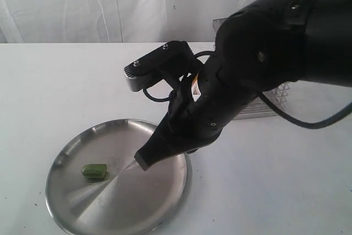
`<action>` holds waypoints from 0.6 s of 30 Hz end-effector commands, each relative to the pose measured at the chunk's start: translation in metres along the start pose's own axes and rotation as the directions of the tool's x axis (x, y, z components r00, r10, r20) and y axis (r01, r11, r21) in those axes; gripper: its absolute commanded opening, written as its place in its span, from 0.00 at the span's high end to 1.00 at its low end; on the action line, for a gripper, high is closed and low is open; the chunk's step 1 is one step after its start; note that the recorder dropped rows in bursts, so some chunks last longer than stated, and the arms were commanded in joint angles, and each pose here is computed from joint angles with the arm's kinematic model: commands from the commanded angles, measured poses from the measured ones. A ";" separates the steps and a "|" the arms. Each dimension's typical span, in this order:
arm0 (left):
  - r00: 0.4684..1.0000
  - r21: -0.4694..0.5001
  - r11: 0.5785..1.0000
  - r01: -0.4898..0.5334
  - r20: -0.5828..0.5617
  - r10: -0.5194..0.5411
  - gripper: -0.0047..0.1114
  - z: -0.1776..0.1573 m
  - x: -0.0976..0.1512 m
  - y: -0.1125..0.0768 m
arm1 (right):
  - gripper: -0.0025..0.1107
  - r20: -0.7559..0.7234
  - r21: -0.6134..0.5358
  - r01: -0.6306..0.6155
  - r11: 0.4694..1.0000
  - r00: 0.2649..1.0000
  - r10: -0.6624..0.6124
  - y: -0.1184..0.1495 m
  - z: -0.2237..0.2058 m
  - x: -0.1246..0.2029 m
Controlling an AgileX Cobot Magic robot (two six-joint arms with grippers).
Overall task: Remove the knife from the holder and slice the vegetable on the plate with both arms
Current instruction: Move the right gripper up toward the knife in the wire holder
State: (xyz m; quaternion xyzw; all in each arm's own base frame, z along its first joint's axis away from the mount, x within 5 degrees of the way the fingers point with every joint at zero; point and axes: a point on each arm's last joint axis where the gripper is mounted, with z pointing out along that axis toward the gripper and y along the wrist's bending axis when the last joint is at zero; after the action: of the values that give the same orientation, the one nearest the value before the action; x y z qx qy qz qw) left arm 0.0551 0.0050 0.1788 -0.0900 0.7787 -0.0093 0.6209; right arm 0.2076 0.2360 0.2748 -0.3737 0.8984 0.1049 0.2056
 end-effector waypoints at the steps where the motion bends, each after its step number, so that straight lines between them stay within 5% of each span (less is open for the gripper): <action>1: 1.000 0.001 1.000 0.009 0.003 -0.009 0.96 0.000 0.001 0.000 | 0.98 -0.104 0.015 0.004 1.000 0.995 -0.002 -0.001 0.008 -0.006; 9: 1.000 0.001 1.000 0.009 0.003 -0.009 0.96 0.000 0.001 0.000 | 0.98 -0.067 0.106 0.067 0.992 0.996 -0.060 -0.007 0.012 -0.041; 18: 1.000 0.001 1.000 0.009 0.003 -0.009 0.96 0.000 0.001 0.000 | 0.98 0.127 0.289 0.003 0.957 0.991 -0.041 -0.023 0.006 -0.063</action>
State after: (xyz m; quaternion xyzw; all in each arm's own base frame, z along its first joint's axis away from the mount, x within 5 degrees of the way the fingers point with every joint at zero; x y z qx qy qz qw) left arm 0.0551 0.0050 0.1788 -0.0900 0.7787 -0.0093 0.6209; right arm 0.2599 0.2595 0.2924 -0.3556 0.8911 -0.0041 0.2820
